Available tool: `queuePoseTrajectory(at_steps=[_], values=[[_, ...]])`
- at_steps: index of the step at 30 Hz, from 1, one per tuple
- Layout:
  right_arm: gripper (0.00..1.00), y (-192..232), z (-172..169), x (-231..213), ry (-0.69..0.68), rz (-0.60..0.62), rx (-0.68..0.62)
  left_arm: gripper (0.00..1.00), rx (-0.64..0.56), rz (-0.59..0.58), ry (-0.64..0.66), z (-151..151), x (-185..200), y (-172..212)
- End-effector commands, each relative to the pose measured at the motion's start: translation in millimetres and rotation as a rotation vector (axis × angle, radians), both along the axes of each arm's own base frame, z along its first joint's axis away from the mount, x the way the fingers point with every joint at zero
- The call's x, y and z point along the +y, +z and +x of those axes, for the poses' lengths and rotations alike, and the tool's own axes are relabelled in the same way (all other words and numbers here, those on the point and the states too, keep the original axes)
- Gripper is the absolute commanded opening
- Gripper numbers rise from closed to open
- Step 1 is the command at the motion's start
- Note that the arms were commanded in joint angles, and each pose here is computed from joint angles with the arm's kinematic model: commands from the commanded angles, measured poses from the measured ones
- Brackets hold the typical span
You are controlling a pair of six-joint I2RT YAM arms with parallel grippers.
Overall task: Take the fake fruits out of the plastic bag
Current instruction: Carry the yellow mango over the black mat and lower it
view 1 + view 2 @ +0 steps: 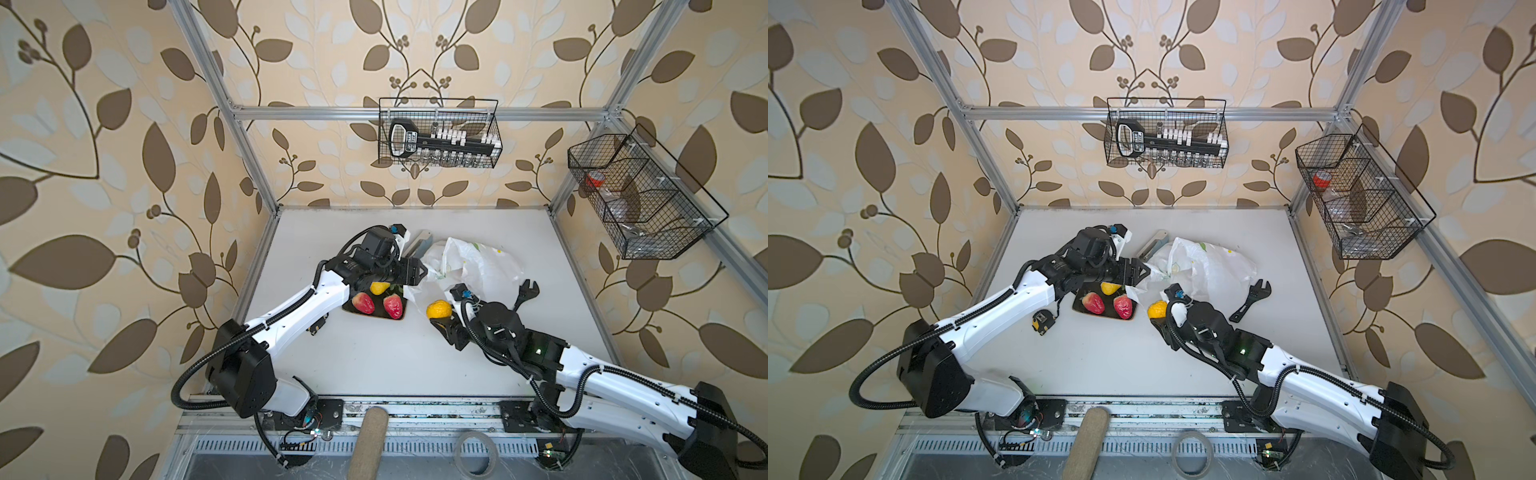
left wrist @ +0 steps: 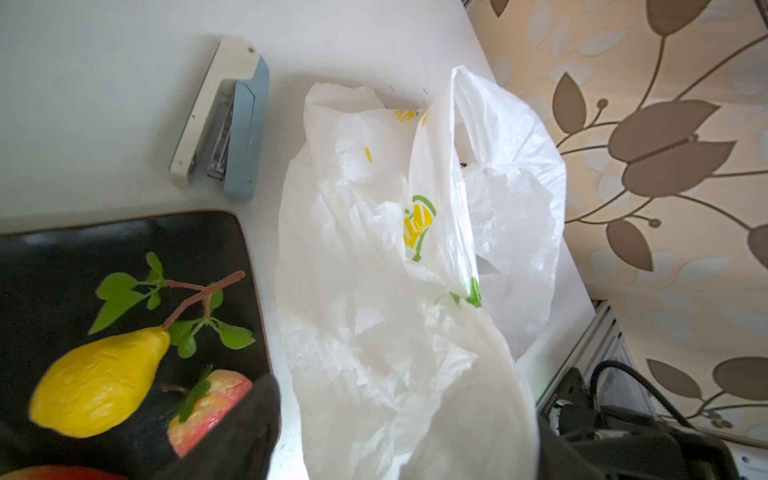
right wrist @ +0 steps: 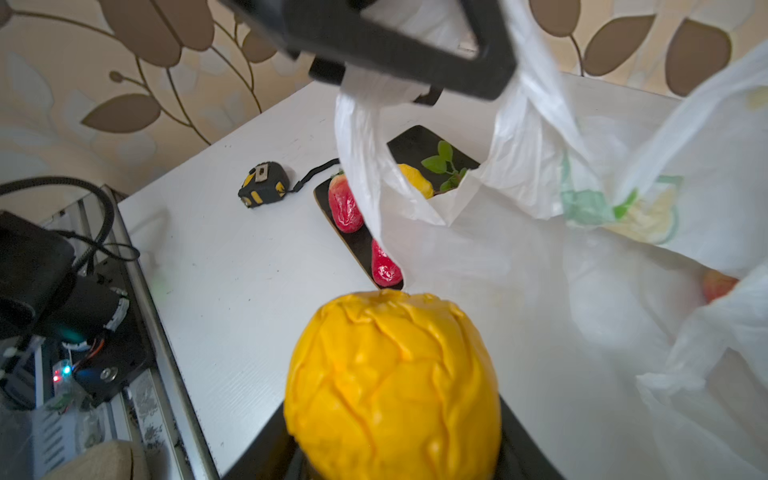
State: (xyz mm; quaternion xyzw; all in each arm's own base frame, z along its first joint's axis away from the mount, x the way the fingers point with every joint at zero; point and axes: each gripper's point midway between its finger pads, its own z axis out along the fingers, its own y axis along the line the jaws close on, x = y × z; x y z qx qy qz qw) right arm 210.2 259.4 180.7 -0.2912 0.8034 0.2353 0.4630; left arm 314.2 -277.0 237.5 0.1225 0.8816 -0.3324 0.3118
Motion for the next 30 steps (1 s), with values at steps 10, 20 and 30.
queuePoseTrajectory(at_steps=[10, 20, 30], values=[[0.46, 4.2, -6.3, 112.4, 0.249, -0.036, -0.085, 0.98, -0.316, 0.049, 0.404, -2.6, 97.7, 123.0], [0.40, -48.8, 67.3, 132.2, -0.175, -0.194, 0.009, 0.96, -0.398, 0.129, 0.654, -14.1, 160.7, 141.8], [0.42, -98.2, 102.9, 142.4, -0.244, -0.217, 0.147, 0.96, -0.388, 0.130, 0.696, -21.2, 172.2, 134.2]])
